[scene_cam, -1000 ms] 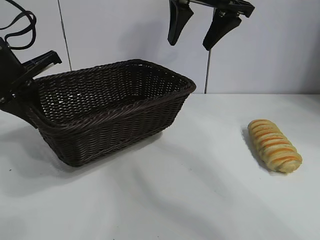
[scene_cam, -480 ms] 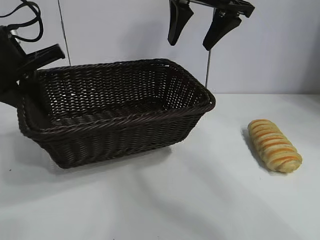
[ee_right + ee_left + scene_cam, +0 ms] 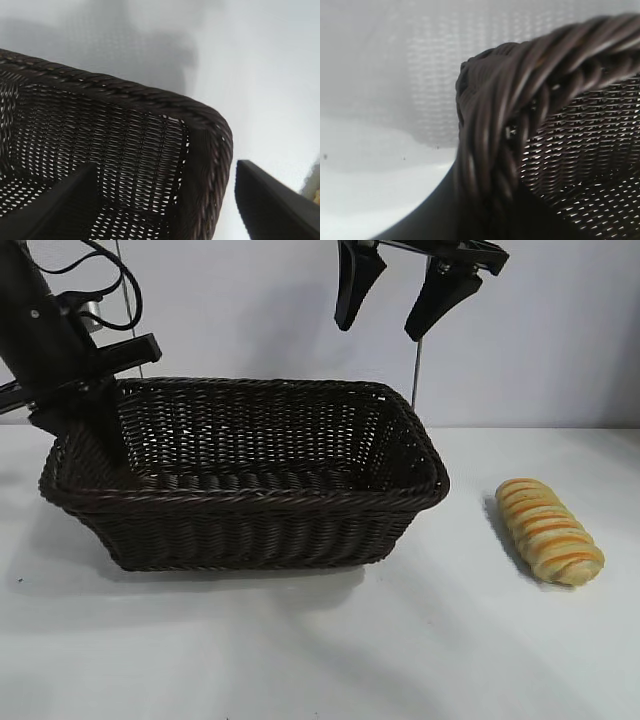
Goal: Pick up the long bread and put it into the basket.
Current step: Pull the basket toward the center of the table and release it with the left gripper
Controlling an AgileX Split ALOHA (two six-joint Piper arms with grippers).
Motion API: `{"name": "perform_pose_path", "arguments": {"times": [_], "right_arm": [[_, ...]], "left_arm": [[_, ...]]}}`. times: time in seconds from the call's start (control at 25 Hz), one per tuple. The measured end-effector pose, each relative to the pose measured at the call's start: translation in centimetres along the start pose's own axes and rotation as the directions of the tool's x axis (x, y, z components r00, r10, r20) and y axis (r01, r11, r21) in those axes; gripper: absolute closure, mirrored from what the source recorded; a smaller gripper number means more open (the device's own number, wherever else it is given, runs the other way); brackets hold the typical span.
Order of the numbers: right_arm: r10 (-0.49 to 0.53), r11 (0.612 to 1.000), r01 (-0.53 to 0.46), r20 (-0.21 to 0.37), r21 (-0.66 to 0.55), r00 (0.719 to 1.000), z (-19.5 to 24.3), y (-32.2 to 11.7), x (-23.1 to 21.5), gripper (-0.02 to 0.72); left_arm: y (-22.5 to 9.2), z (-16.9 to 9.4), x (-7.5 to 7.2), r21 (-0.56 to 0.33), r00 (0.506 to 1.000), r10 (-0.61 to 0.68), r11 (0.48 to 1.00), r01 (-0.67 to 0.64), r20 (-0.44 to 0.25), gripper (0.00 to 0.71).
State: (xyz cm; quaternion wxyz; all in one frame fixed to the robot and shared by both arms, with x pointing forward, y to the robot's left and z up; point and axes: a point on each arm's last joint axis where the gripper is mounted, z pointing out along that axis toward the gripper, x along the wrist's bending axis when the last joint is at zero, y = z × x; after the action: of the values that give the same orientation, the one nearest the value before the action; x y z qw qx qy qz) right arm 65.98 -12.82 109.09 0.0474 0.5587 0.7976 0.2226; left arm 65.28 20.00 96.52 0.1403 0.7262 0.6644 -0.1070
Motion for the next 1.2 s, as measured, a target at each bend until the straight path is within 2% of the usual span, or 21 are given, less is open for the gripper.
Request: {"name": "perform_pose_path", "arguments": {"times": [0.52, 0.8, 0.88, 1.08, 1.2], "right_arm": [[0.001, 1.000, -0.001, 0.000, 0.000, 1.000, 0.0, 0.0, 0.0, 0.155], [0.001, 1.000, -0.001, 0.000, -0.001, 1.000, 0.0, 0.0, 0.0, 0.155], [0.001, 1.000, -0.001, 0.000, -0.002, 1.000, 0.0, 0.0, 0.0, 0.155], [0.002, 1.000, -0.002, 0.000, -0.002, 1.000, 0.0, 0.0, 0.0, 0.155], [0.002, 1.000, -0.002, 0.000, -0.002, 1.000, 0.0, 0.0, 0.0, 0.155]], "left_arm": [[0.5, 3.2, 0.9, 0.044, 1.000, -0.007, 0.999, 0.006, 0.010, 0.611], [0.6, 3.3, 0.8, 0.040, 1.000, -0.008, 0.999, 0.007, 0.014, 0.595], [0.6, 3.3, 0.8, 0.037, 1.000, -0.010, 0.999, 0.009, 0.019, 0.534], [0.6, 3.3, 0.7, 0.034, 1.000, -0.013, 0.999, 0.012, 0.025, 0.208], [0.6, 3.2, 0.7, 0.039, 1.000, -0.013, 0.999, 0.012, 0.025, 0.144]]}}
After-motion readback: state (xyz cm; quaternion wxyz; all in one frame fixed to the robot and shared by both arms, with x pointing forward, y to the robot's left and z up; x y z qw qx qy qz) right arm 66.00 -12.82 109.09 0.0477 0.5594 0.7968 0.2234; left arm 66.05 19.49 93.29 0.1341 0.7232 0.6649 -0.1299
